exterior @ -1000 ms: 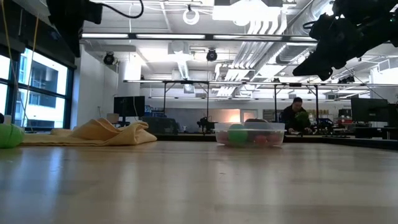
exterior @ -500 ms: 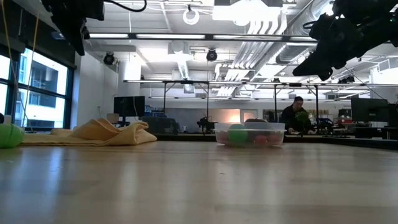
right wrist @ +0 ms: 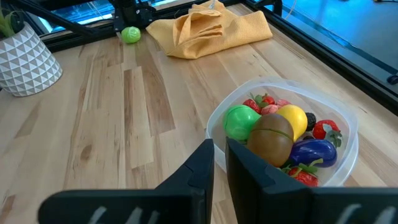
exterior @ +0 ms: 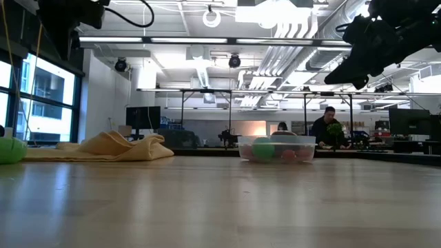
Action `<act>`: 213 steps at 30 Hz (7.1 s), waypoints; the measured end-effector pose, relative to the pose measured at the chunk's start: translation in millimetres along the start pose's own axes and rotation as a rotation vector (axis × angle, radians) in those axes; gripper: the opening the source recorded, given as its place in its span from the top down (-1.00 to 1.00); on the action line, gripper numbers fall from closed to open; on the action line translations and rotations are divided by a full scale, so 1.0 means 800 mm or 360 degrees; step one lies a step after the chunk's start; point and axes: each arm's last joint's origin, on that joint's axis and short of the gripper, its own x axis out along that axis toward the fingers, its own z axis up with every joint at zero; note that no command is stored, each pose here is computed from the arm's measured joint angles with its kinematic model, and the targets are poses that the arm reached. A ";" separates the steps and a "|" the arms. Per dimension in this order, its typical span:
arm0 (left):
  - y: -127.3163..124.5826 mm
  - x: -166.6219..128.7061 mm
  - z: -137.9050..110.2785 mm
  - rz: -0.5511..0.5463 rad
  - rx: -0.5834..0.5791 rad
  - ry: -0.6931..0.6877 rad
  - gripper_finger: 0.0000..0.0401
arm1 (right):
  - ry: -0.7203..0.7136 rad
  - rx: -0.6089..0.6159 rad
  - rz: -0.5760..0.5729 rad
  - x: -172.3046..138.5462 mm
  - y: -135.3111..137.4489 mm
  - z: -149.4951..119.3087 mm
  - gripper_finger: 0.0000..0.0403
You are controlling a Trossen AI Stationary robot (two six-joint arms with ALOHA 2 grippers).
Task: Pick and placing Produce into tupperware
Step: Put the green cabbage into the transparent container
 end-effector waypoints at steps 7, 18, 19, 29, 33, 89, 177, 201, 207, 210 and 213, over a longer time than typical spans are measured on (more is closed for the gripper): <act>0.000 0.000 -0.002 0.0005 -0.0034 0.0021 0.44 | 0.0000 0.0000 0.0000 0.000 0.000 0.000 0.85; 0.006 0.040 -0.011 0.0033 -0.0111 0.0245 0.00 | 0.0000 0.0000 0.0000 0.000 0.000 0.000 0.85; 0.007 0.046 -0.013 0.0036 -0.0121 0.0278 0.00 | 0.0000 0.0000 0.0000 0.000 0.000 0.000 0.85; 0.012 0.103 -0.017 -0.0096 -0.0326 0.0511 -0.01 | 0.0001 0.0000 0.0000 0.000 0.000 0.000 0.85; 0.015 0.120 -0.013 -0.0089 -0.0408 0.0565 -0.01 | 0.0001 0.0000 0.0000 0.000 0.000 0.000 0.85; -0.045 0.218 0.020 0.0636 -0.0470 0.1119 0.15 | 0.0010 0.0001 0.0000 0.000 0.000 -0.001 0.85; -0.053 0.237 0.016 0.0485 -0.0561 0.1050 1.00 | 0.0086 0.0015 -0.0007 0.000 0.000 -0.007 0.85; -0.109 0.263 0.040 -0.0033 -0.0412 0.0600 1.00 | 0.0087 0.0015 -0.0008 0.000 -0.001 -0.007 0.85; -0.115 0.266 0.050 -0.0138 -0.0358 0.0471 1.00 | 0.0087 0.0015 -0.0007 0.000 -0.001 -0.007 0.85; -0.115 0.264 0.050 -0.0120 -0.0337 0.0487 1.00 | 0.0087 0.0015 -0.0007 0.000 -0.001 -0.007 0.85; -0.115 0.254 0.051 -0.0039 -0.0343 0.0543 1.00 | 0.0087 0.0015 -0.0007 0.000 -0.001 -0.007 0.85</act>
